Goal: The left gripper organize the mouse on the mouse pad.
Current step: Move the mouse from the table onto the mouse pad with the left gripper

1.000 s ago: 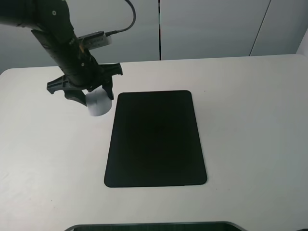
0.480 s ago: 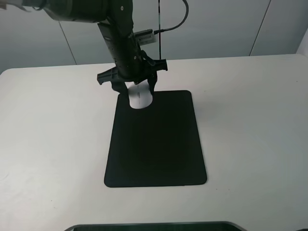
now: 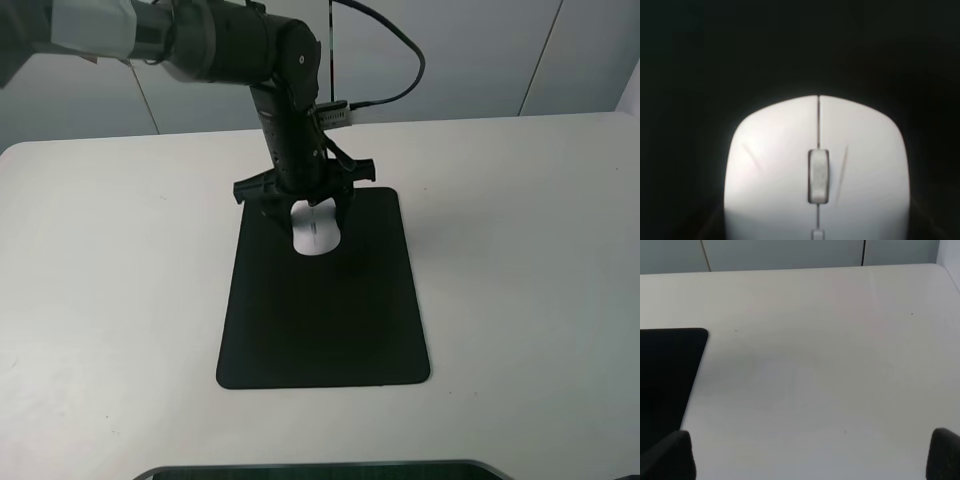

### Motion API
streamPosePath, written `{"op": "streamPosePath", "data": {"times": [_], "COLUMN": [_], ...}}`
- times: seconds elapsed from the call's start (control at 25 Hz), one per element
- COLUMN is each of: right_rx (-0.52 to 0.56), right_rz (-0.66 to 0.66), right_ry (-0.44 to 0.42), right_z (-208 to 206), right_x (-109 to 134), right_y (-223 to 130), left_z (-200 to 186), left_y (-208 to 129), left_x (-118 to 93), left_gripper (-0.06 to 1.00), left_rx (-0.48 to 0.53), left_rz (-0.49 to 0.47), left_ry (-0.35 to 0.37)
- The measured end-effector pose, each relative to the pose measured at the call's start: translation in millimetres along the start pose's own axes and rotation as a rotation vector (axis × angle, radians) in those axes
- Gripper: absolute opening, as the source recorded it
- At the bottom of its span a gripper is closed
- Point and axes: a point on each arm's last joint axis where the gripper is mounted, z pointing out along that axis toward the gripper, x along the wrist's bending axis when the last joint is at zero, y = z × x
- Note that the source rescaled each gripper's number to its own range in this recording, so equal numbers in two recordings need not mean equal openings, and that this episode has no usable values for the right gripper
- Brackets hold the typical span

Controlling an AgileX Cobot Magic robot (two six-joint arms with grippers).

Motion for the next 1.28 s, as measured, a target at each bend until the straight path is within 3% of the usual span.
{"op": "streamPosePath", "data": {"times": [0.64,1.24,1.28], "right_rx": [0.000,0.000,0.000], "right_rz": [0.000,0.000,0.000], "right_ry": [0.000,0.000,0.000], "right_z": [0.0,0.0,0.0], "right_x": [0.0,0.0,0.0], "right_y": [0.0,0.0,0.0], "left_z": [36.0,37.2,37.2], "left_y": [-12.0,-13.2,-13.2], "left_x": [-10.8,-12.1,-12.1], "left_gripper": [0.05,0.05,0.12], "left_rx": [0.026,0.025,0.025], "left_rz": [-0.006,-0.012,-0.012], "left_ry": [0.021,0.019,0.019]}}
